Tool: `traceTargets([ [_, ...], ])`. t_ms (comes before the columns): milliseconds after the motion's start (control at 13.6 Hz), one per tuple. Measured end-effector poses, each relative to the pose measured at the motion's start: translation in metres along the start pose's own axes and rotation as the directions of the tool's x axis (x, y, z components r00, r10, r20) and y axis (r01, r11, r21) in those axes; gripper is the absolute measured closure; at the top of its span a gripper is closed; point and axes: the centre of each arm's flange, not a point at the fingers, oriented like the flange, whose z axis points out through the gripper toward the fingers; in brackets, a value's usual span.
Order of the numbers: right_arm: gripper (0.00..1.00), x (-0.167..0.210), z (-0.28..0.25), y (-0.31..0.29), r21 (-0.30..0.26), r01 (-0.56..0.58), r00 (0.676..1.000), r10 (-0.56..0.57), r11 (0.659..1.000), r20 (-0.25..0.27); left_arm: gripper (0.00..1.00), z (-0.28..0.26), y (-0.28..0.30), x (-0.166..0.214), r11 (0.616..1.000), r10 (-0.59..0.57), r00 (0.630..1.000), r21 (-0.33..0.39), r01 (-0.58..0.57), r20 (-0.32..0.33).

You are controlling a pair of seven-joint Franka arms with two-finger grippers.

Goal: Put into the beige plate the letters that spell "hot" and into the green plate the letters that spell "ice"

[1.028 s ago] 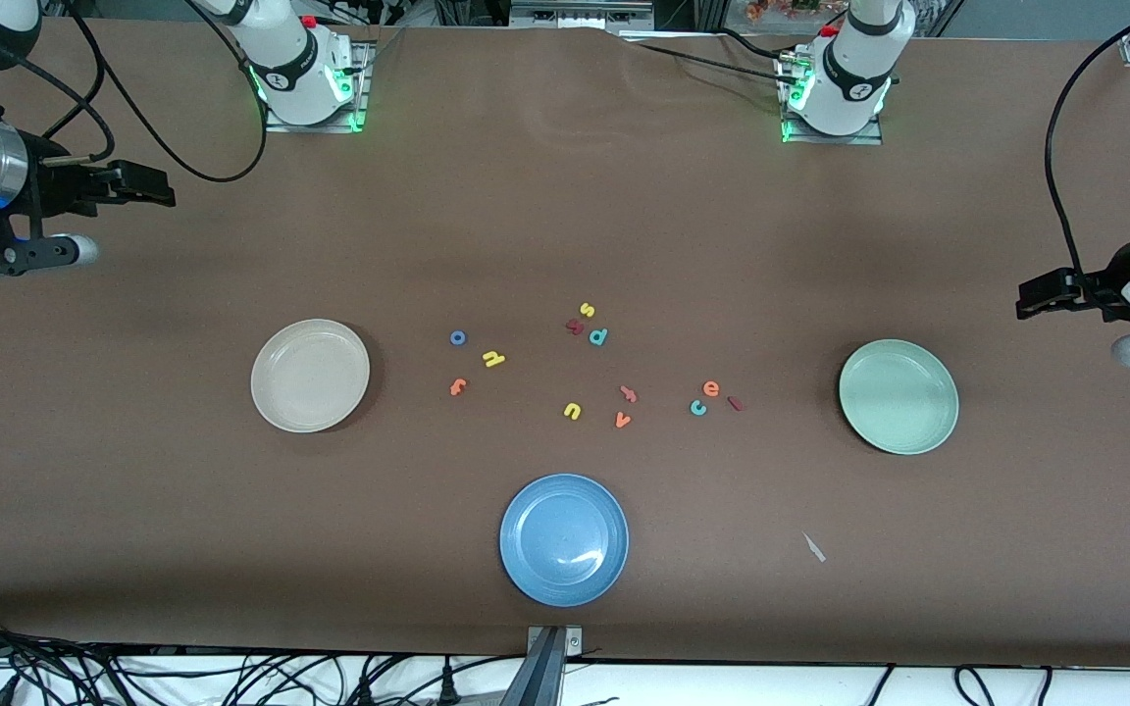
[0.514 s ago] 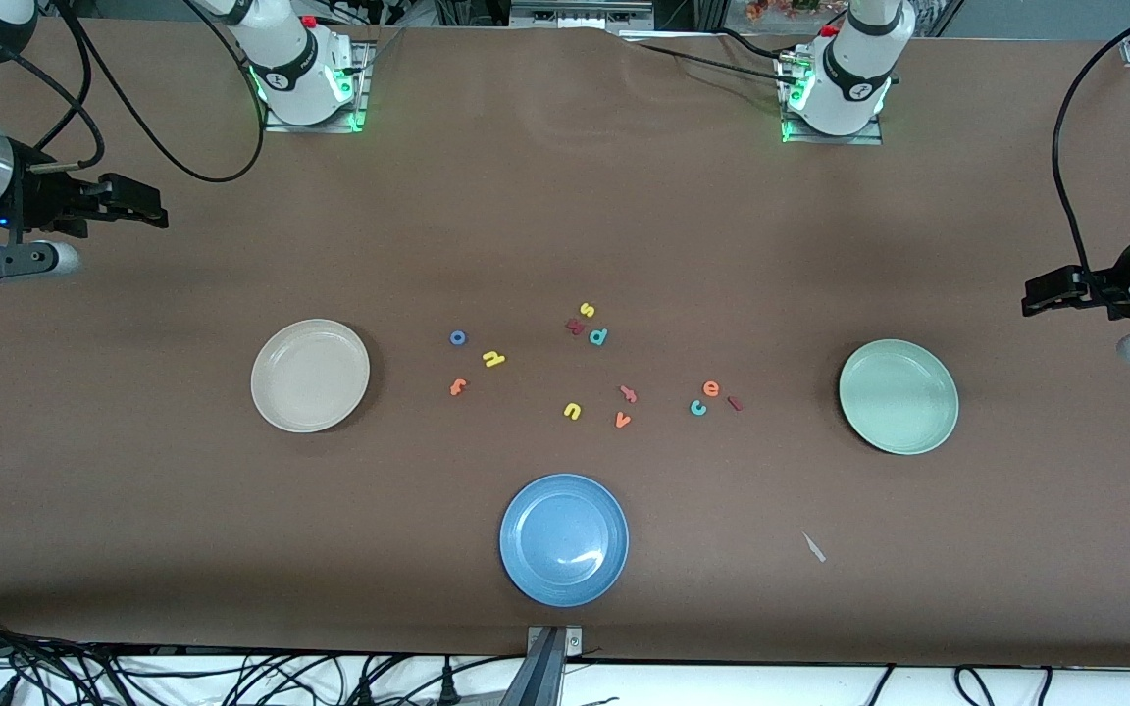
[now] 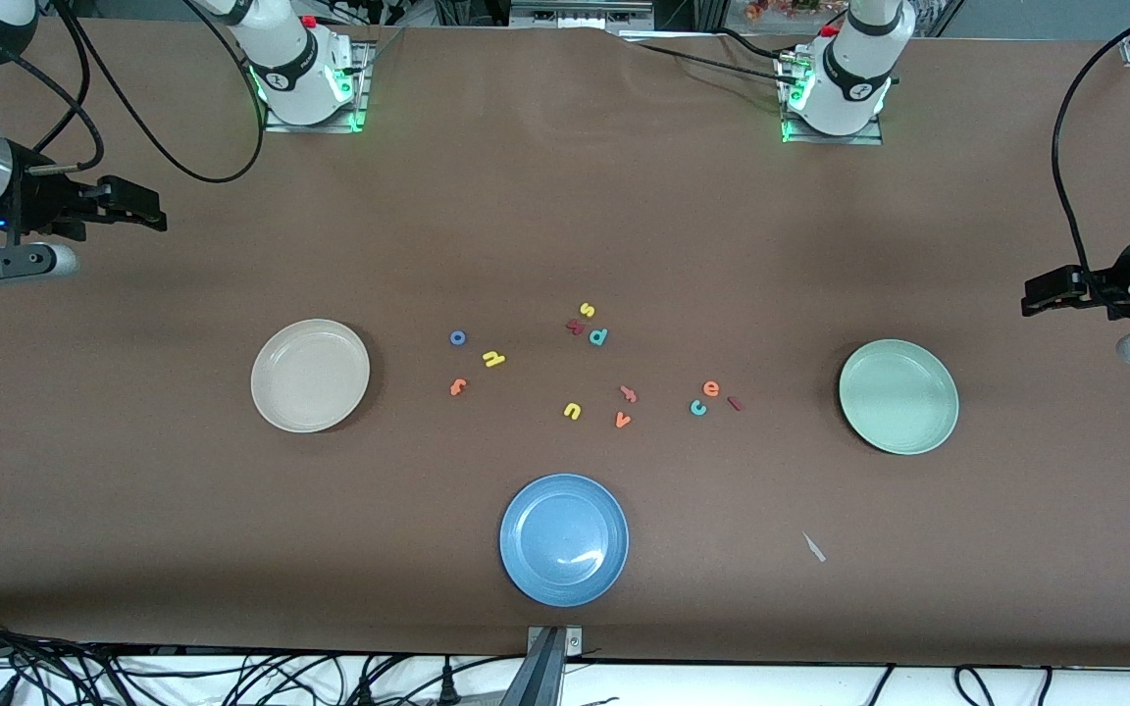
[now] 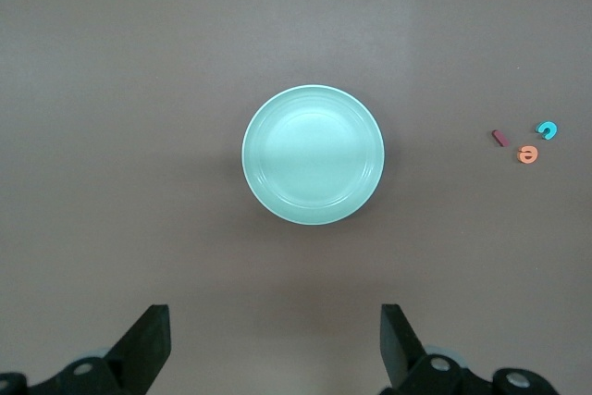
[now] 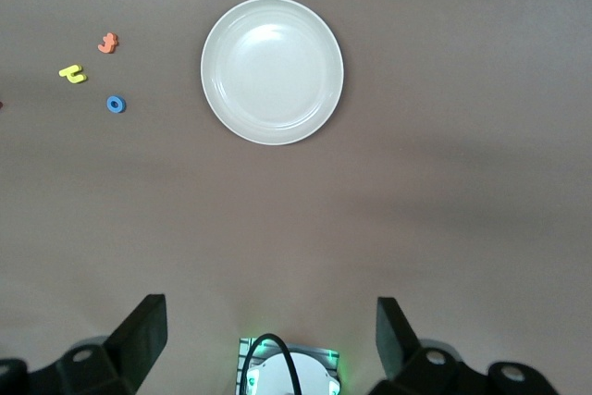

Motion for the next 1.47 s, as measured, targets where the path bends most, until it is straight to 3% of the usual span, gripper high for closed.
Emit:
traceTargets([
  [808, 0.00, 0.021, 0.015, -0.030, 0.012, 0.001, 1.000, 0.000, 1.000, -0.020, 0.00, 0.000, 0.002, 0.000, 1.000, 0.004, 1.000, 0.000, -0.004, 0.001],
  [1102, 0.00, 0.036, 0.032, -0.089, 0.012, -0.053, 0.998, 0.054, 0.999, -0.032, 0.00, 0.001, 0.002, 0.000, 1.000, 0.004, 1.000, 0.000, -0.004, 0.001],
  [1469, 0.00, 0.057, 0.084, -0.173, -0.029, -0.097, 0.995, 0.097, 0.995, -0.001, 0.00, 0.001, 0.002, 0.000, 1.000, 0.004, 1.000, -0.001, -0.004, 0.002],
])
